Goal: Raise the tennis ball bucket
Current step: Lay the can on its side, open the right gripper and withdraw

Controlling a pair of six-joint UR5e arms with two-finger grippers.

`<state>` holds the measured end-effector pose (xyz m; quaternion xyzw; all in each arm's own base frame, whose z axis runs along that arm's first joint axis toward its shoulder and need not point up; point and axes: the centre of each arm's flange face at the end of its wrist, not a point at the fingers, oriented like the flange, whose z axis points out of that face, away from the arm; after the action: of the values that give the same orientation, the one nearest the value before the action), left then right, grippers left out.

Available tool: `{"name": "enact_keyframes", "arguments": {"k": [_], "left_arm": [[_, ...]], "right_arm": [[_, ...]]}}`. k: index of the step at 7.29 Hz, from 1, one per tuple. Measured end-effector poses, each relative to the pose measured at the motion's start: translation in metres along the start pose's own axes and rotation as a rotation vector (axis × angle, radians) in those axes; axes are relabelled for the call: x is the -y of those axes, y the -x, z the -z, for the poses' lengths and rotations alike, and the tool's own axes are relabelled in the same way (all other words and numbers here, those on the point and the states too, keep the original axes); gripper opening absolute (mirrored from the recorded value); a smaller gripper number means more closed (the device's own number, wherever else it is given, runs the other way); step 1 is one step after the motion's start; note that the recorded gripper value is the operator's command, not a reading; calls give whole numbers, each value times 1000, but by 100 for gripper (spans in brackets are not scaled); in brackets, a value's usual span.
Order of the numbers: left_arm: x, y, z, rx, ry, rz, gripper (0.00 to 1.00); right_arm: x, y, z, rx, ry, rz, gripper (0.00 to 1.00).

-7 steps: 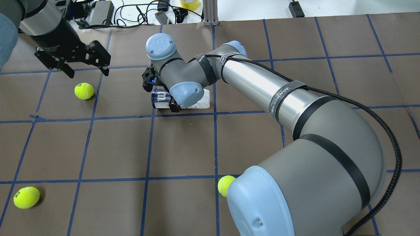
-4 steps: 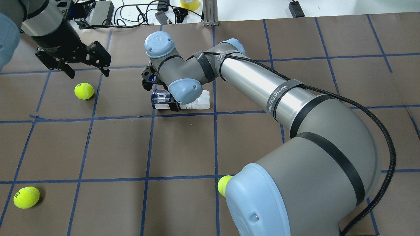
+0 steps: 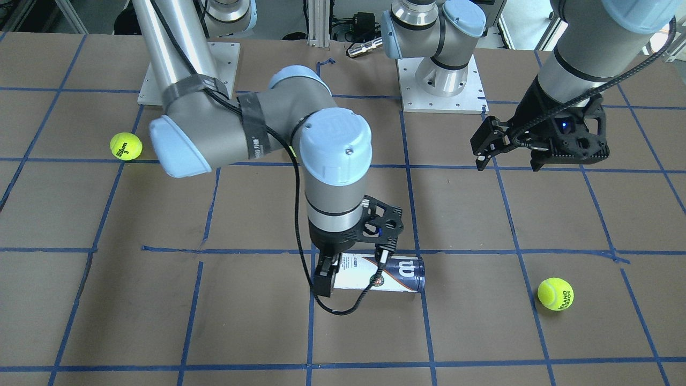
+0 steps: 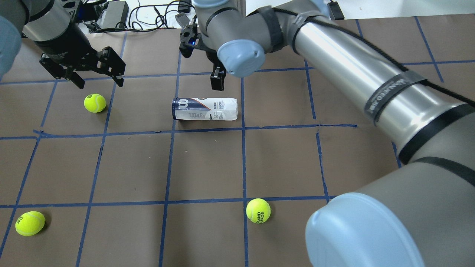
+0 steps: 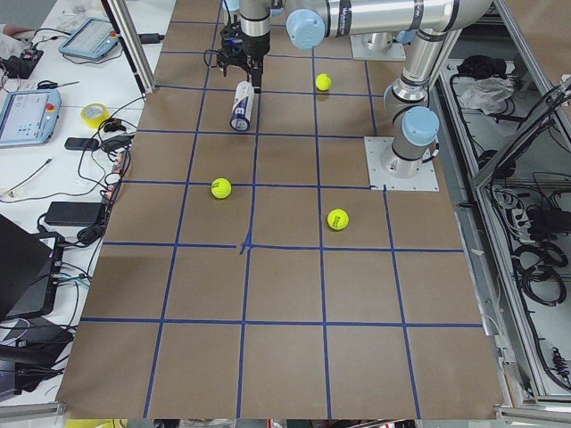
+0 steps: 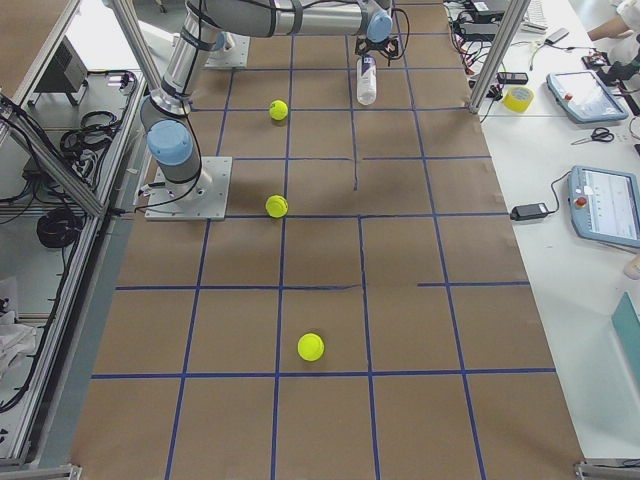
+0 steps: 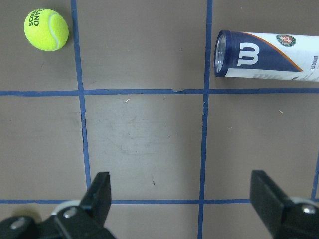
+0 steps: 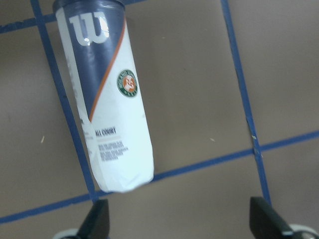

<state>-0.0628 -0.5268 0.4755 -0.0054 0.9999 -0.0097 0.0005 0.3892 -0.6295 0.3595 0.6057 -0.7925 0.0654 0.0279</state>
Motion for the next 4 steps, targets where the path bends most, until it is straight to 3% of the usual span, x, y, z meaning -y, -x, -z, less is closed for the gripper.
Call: {"name": "enact_keyframes", "arguments": {"k": [2,4], "left_arm": [[7,2,-4,-3,-17,-12,100],[28,-2,-29,-74,-14,-21,100]], "right_arm": [[-68,-37,57,-29,-3,-158,98],[-142,-58,96,-64,-3,-446,98]]}}
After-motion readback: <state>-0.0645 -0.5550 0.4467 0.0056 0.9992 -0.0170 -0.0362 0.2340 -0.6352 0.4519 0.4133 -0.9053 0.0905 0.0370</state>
